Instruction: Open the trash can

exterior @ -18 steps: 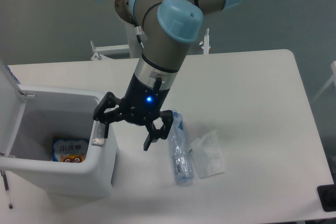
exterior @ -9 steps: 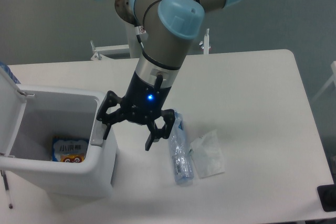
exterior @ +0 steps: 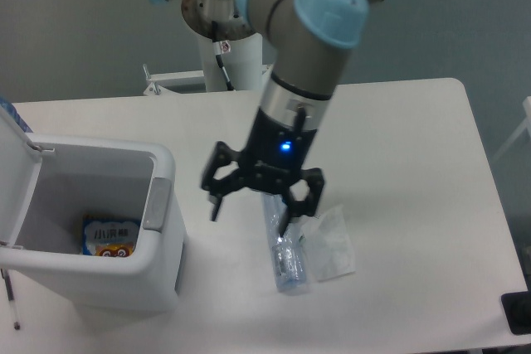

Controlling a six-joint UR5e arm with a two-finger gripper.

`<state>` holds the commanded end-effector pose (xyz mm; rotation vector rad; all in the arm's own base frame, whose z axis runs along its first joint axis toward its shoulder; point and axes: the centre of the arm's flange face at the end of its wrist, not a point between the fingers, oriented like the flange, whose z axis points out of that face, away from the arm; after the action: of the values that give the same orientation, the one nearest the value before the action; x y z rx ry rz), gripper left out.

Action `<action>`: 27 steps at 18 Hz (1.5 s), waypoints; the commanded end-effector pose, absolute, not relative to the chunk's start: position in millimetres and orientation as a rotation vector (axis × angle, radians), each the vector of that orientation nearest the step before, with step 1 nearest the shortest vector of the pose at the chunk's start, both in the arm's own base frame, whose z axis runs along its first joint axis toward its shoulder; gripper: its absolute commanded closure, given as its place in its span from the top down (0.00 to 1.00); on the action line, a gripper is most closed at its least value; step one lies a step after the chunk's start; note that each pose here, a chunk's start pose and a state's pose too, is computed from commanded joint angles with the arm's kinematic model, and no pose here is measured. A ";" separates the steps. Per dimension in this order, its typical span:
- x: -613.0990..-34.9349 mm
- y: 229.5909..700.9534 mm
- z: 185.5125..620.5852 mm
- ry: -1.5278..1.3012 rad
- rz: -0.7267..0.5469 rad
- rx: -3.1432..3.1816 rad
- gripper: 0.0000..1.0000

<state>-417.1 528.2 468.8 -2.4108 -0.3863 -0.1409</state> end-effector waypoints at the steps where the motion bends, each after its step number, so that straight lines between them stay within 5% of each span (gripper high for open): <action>1: -423.0 528.7 469.8 -0.370 -0.118 -2.401 1.00; 4: -454.5 526.3 455.3 -0.405 -0.086 -2.409 1.00; 9: -488.7 503.6 416.3 -0.367 0.205 -2.642 1.00; 13: -523.7 470.3 386.0 -0.261 0.285 -2.806 1.00; 21: -554.1 439.6 386.8 -0.014 0.101 -3.038 1.00; 27: -549.3 441.4 381.4 0.108 0.110 -3.078 1.00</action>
<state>-549.3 441.4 381.4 -3.0777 0.1079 0.1103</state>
